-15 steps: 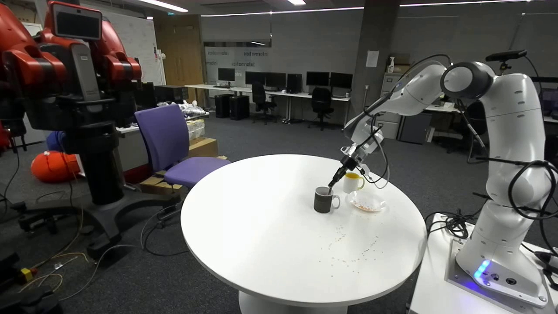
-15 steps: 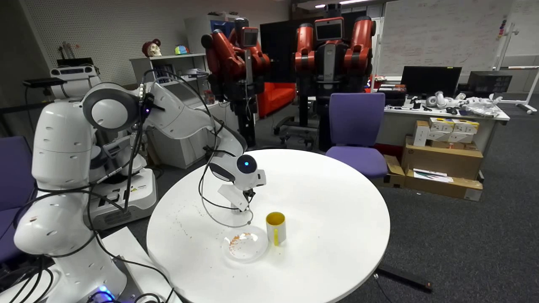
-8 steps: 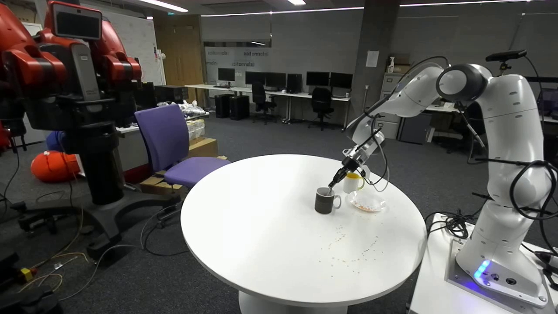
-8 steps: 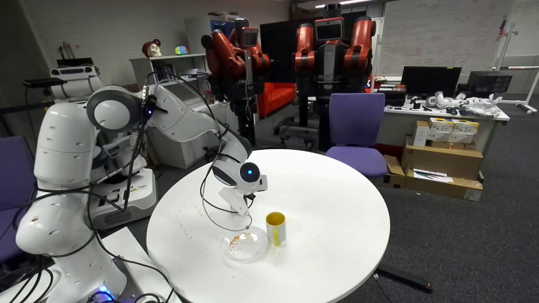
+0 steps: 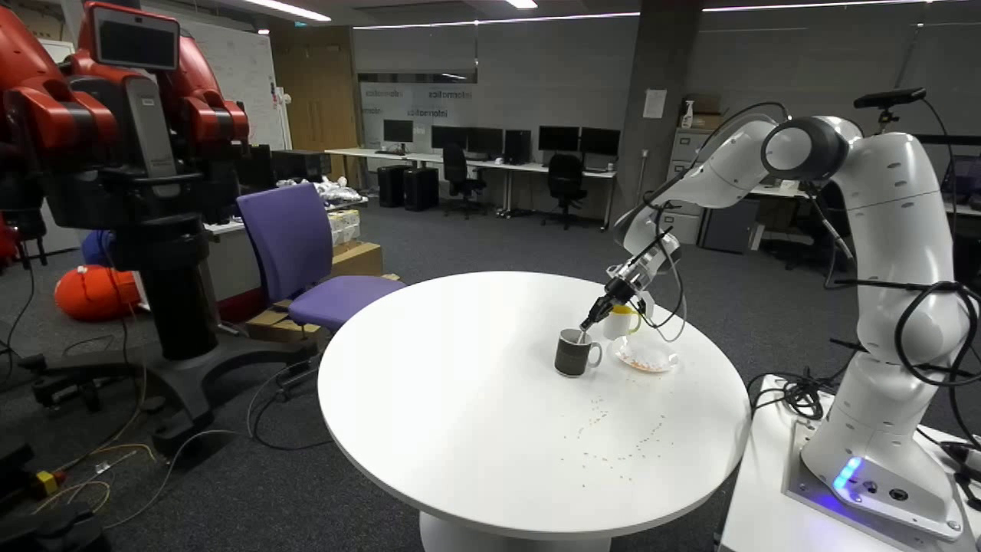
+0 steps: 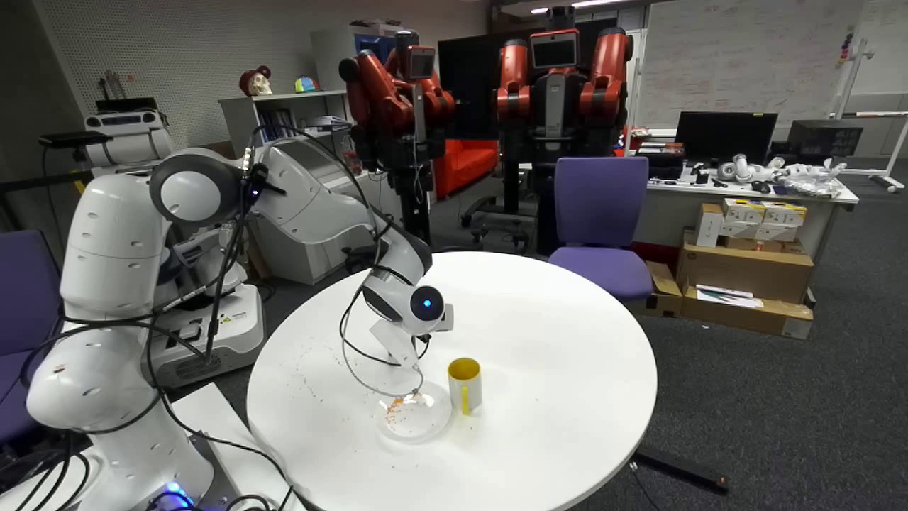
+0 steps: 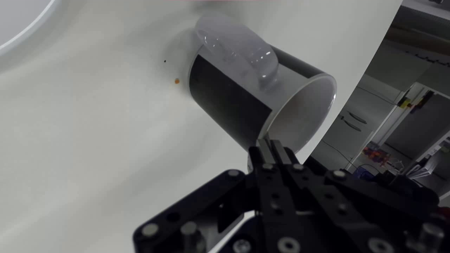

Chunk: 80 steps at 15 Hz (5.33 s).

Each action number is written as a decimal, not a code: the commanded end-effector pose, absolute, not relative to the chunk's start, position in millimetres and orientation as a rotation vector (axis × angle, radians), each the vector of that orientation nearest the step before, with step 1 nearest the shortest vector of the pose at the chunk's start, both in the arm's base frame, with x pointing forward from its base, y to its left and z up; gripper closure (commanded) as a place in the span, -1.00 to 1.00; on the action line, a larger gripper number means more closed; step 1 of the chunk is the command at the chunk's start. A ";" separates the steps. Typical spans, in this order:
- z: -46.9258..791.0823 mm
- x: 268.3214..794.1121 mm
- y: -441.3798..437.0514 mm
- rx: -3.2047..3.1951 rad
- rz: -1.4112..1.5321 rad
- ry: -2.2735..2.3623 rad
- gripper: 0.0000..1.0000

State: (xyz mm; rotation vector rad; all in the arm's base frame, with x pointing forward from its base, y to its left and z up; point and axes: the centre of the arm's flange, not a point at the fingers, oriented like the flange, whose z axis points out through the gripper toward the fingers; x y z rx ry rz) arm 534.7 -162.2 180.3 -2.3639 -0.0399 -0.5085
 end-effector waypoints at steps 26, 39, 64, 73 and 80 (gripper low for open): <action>191.8 565.2 -158.8 -2.236 -0.584 -0.127 0.98; 177.2 563.5 -155.9 -2.127 -0.678 -0.149 0.98; 166.7 559.6 -168.8 -1.992 -0.612 -0.073 0.98; 160.7 556.2 -178.0 -1.979 -0.606 -0.002 0.98; 162.1 562.2 -180.4 -1.939 -0.628 0.062 0.98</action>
